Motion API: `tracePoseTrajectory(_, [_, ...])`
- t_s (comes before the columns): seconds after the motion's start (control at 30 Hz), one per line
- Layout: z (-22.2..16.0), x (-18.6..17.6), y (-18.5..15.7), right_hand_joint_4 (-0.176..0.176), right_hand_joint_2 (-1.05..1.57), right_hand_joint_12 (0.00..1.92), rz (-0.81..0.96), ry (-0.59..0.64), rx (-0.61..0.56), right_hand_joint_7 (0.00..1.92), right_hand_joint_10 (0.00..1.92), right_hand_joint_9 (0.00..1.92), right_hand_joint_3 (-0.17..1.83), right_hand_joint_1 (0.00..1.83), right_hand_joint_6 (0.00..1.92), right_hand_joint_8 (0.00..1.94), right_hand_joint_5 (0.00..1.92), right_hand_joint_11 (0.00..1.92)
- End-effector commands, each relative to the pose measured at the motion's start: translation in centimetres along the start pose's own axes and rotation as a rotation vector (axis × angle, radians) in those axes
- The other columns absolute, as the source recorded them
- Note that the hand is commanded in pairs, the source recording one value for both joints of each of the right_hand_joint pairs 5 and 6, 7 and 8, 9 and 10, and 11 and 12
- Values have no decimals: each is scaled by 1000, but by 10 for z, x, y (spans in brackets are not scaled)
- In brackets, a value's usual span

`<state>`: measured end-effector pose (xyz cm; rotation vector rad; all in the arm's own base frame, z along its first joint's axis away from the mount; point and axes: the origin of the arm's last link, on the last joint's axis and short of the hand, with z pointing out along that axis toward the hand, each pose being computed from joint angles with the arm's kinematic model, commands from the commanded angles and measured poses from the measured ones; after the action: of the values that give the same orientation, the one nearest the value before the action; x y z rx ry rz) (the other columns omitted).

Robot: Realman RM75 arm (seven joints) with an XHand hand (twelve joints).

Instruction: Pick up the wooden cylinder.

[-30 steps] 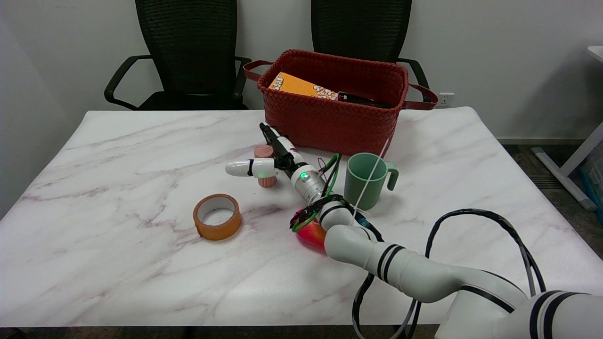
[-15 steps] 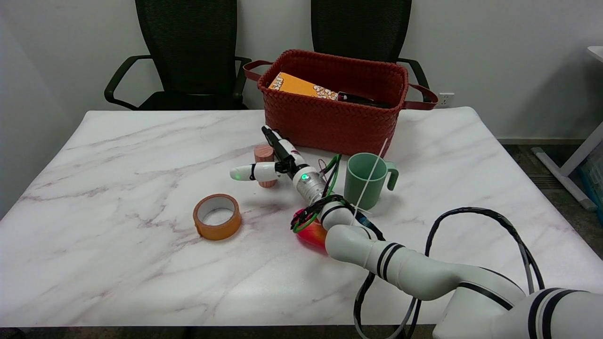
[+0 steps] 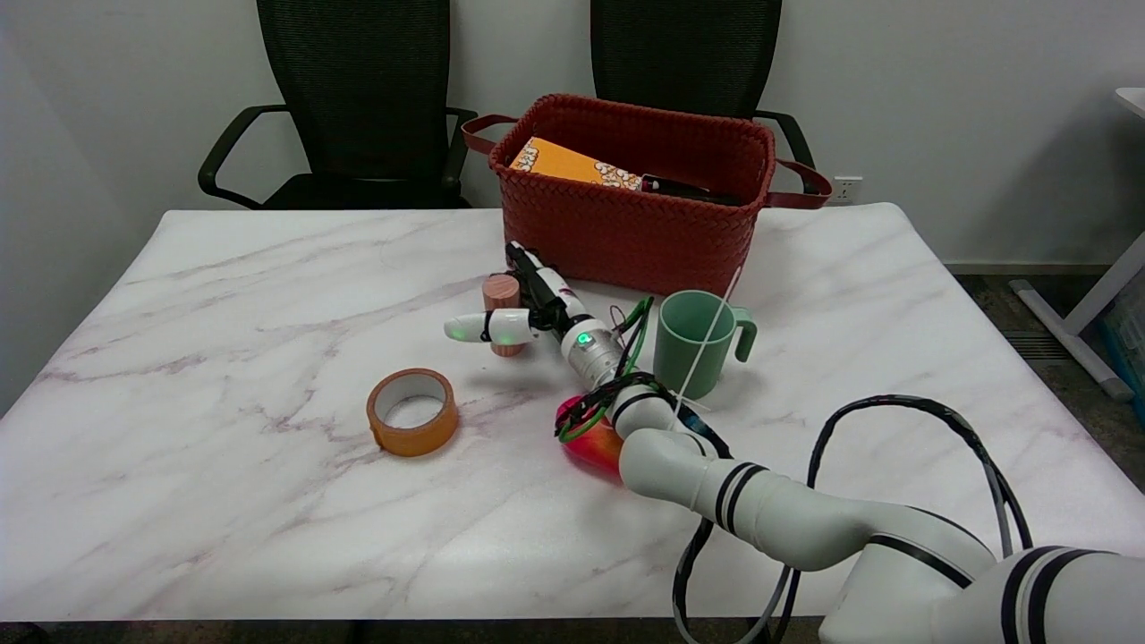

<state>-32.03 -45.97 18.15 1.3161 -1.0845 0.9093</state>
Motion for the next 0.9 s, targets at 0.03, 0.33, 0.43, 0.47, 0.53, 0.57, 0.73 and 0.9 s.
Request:
tracePoseTrajectory(0.03, [-7,7,6,0,596,497,75,90,8,729,701,701,-175,1096,380,729,380,497])
tracePoseTrajectory(0.33, [-9,5,9,0,628,578,89,85,1,988,752,752,-175,1029,559,988,559,578])
tracePoseTrajectory(0.43, [-10,5,11,0,637,469,118,85,-3,941,724,724,-175,1016,490,941,490,469])
tracePoseTrajectory(0.47, [-11,5,12,0,643,441,125,85,-5,938,726,726,-175,1013,490,938,490,441])
tracePoseTrajectory(0.53, [-11,5,14,0,652,366,136,86,-8,938,756,756,-175,1011,488,938,488,366])
tracePoseTrajectory(0.57, [-11,5,14,0,657,302,137,85,-9,935,775,775,-175,1008,497,935,497,302])
tracePoseTrajectory(0.73, [-12,3,16,0,666,331,138,72,-21,1010,917,917,-175,999,581,1010,581,331])
tracePoseTrajectory(0.9, [-12,2,17,0,622,1278,132,58,-26,1255,1344,1344,-175,1038,838,1255,838,1278])
